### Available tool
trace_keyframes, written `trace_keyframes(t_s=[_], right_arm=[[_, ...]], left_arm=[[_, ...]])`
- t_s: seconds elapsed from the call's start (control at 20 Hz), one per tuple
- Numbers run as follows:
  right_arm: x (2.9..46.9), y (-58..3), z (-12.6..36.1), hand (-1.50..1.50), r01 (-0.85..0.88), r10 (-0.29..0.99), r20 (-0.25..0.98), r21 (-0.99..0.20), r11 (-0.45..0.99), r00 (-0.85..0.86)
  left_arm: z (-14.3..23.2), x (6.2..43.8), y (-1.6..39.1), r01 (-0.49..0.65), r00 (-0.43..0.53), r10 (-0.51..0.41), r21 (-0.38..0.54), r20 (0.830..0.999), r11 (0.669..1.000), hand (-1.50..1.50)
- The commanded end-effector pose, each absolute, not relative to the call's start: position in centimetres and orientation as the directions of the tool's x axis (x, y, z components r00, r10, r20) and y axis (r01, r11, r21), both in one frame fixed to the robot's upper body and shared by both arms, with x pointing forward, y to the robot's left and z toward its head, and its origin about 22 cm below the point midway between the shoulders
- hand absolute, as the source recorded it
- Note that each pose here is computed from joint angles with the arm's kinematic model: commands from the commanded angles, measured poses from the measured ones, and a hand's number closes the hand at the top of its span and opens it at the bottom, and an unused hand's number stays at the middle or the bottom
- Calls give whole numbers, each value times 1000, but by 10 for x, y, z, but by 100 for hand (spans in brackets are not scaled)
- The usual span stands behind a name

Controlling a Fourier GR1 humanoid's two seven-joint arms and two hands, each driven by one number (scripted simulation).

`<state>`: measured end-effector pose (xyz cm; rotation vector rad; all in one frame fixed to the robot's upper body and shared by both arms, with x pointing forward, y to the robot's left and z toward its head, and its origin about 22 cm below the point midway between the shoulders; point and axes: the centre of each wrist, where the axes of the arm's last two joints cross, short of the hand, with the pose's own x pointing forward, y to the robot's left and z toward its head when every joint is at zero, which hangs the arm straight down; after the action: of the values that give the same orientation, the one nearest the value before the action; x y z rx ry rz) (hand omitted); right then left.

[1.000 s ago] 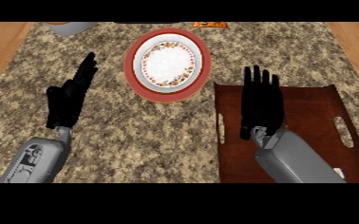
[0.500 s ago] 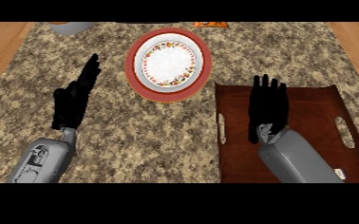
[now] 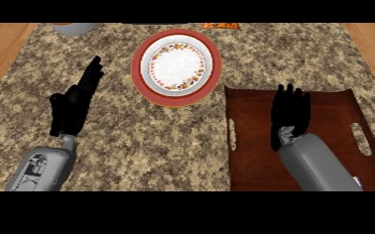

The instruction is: Pick the sweet potato from the tray and place it in the plate

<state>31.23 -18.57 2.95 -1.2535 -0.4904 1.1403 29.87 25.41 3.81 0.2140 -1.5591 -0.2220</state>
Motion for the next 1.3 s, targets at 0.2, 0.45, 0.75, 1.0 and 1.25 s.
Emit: trace_keyframes(t_s=[0.2, 0.45, 0.75, 1.0, 1.25], right_arm=[[325, -209, 20, -150, -426, 835, -303, -900, -93, 459], [315, -208, 19, 150, -364, 852, -326, -915, -175, 410], [311, -231, 11, 150, -319, 861, -305, -931, -180, 406], [339, -251, 33, 150, -275, 944, -146, -959, -63, 296], [355, -294, 52, 150, -254, 984, 160, -951, 175, 80]], left_arm=[[49, 313, 252, -16, 0, -276, 276, 961, 961, 0], [45, 302, 247, -6, 7, -272, 272, 962, 962, 0], [47, 308, 242, -11, 0, -265, 265, 964, 964, 0], [45, 304, 262, 11, -7, -270, 270, 963, 963, 0], [46, 304, 253, 33, -21, -274, 275, 961, 961, 0]])
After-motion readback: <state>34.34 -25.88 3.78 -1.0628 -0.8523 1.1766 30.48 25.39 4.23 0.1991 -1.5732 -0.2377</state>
